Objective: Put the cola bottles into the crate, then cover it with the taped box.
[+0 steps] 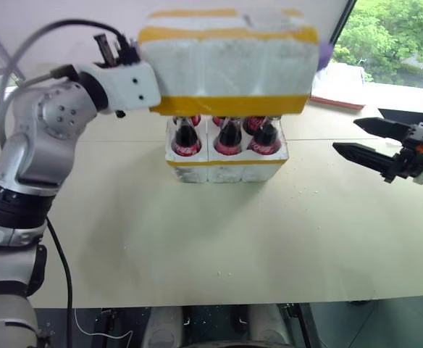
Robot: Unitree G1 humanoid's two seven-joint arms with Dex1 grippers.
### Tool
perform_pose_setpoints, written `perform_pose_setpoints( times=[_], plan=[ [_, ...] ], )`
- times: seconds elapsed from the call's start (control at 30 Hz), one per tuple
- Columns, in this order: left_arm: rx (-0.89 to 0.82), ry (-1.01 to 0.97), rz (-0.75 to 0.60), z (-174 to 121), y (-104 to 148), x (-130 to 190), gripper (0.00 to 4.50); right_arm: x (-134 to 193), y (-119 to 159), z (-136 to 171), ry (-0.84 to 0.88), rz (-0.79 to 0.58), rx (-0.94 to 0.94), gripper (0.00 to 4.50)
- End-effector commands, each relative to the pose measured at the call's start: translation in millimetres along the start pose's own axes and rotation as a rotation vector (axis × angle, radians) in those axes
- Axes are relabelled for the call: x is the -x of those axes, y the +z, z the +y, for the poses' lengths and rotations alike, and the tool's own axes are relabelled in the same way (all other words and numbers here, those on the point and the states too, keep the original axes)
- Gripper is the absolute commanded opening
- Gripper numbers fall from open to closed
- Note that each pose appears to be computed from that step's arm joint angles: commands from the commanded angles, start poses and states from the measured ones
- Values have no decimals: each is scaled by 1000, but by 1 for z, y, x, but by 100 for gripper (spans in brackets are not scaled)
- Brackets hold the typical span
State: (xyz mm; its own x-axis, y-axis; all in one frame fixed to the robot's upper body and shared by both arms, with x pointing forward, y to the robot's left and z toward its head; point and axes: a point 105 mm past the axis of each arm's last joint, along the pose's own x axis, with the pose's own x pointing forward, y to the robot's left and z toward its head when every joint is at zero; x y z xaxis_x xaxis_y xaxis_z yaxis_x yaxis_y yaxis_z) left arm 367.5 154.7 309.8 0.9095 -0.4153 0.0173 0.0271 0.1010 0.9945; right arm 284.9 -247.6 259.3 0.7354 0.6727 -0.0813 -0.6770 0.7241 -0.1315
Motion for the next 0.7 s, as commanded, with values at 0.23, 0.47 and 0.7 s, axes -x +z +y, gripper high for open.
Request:
perform_pose_setpoints(
  times=[0.23,0.47,0.7],
  plan=[
    [-107,-6,-91,-12,28,-8,29,2,14,-4,-22,-76,28,450],
    [-130,-34,-76,-19,24,-4,29,3,12,-5,-30,-79,24,450],
    [-63,-97,-77,-35,22,0,429,7,4,-4,-33,-38,33,450]
  ],
)
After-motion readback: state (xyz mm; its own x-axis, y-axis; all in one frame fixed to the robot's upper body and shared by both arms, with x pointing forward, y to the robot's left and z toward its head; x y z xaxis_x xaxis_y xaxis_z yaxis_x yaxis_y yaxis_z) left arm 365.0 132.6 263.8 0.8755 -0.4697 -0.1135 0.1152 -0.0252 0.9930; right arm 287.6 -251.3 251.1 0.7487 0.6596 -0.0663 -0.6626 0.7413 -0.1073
